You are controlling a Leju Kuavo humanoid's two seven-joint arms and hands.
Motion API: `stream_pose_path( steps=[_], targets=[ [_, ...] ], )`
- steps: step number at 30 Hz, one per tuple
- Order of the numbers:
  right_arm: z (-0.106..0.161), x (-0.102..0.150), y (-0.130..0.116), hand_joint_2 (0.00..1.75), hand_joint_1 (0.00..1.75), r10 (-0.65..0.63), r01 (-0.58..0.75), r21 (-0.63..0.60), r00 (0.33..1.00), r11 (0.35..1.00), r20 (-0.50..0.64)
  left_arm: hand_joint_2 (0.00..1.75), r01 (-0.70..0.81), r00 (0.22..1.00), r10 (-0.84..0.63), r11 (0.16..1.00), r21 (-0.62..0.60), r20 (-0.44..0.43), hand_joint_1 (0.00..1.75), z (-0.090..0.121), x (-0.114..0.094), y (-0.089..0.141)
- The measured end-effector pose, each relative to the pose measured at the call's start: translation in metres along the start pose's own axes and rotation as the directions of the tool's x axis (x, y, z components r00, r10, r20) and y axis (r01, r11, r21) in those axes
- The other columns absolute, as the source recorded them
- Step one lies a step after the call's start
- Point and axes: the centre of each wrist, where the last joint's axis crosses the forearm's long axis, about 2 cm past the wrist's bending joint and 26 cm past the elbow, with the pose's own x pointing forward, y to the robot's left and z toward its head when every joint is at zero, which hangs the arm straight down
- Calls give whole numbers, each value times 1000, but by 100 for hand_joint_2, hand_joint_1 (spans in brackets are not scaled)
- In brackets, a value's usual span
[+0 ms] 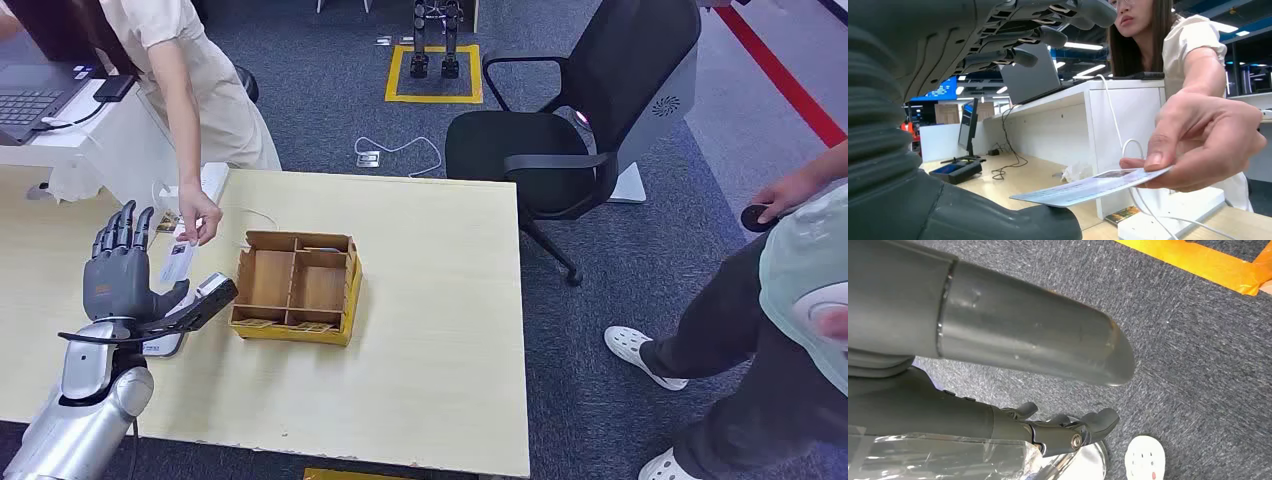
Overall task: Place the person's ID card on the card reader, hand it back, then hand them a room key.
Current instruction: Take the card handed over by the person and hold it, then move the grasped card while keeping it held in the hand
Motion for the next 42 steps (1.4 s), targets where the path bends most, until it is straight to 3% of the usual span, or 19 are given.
stream_pose_path(
  steps=[3, 7, 8, 42],
  targets=[
    [0, 0, 0, 0, 0, 0, 0, 0, 1000, 1000, 0, 175, 0, 1000, 0, 1000, 0, 0, 5, 0, 0, 0],
    [0, 0, 0, 0, 0, 0, 0, 0, 1000, 1000, 0, 175, -1, 1000, 1, 1000, -1, 0, 169, 0, 0, 0],
    [0, 0, 0, 0, 0, 0, 0, -1, 1000, 1000, 0, 175, -2, 1000, 2, 1000, -3, -1, 175, 0, 0, 0],
    [-3, 2, -2, 0, 0, 16, -16, -25, 1000, 1000, 1, 175, -92, 995, 93, 995, -28, 29, 175, 2, -3, -2]
  ],
)
